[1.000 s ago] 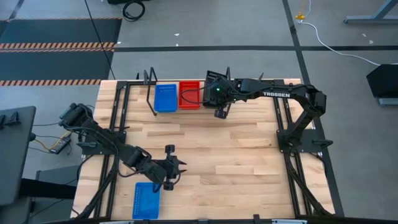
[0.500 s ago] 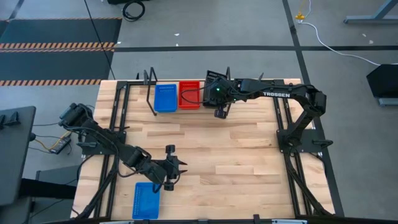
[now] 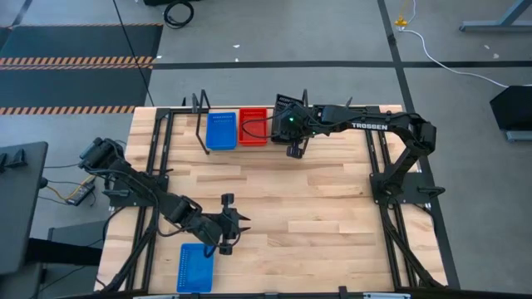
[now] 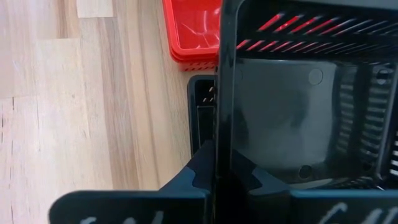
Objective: Stack baskets on shelf by color
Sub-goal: Stack the black basket on top of the stacked black basket on the shelf
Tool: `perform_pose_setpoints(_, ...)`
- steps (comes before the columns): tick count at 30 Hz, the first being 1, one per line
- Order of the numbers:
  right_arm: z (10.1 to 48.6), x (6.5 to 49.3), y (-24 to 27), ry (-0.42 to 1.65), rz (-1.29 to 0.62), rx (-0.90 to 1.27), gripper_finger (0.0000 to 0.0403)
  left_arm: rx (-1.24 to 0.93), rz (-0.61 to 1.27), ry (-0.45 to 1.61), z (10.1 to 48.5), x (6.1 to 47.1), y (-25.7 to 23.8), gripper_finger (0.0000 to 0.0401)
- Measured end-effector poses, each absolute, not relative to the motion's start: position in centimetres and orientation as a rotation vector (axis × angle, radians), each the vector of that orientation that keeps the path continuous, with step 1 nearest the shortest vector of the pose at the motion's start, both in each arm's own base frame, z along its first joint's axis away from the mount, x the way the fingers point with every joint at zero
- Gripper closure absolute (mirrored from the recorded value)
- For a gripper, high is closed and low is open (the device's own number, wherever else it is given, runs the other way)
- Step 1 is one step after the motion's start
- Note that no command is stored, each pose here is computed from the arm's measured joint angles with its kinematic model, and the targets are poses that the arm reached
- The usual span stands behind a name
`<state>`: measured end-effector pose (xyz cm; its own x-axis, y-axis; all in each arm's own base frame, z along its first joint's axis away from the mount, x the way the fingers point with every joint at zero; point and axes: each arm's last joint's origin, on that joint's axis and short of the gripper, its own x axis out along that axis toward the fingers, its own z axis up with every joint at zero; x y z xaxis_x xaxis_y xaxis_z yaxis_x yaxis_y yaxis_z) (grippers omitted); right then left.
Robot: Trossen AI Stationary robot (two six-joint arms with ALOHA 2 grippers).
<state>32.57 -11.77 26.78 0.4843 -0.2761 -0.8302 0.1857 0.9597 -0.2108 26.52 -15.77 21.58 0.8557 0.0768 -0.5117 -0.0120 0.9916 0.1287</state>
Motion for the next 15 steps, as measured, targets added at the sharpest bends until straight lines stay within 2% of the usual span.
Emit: perform_pose_setpoints(15,26.82,32.63,-11.78,1.021,-0.283,-0.099,0.038,0.123,0.046,0.543,21.58,26.52,-15.77,0.0282)
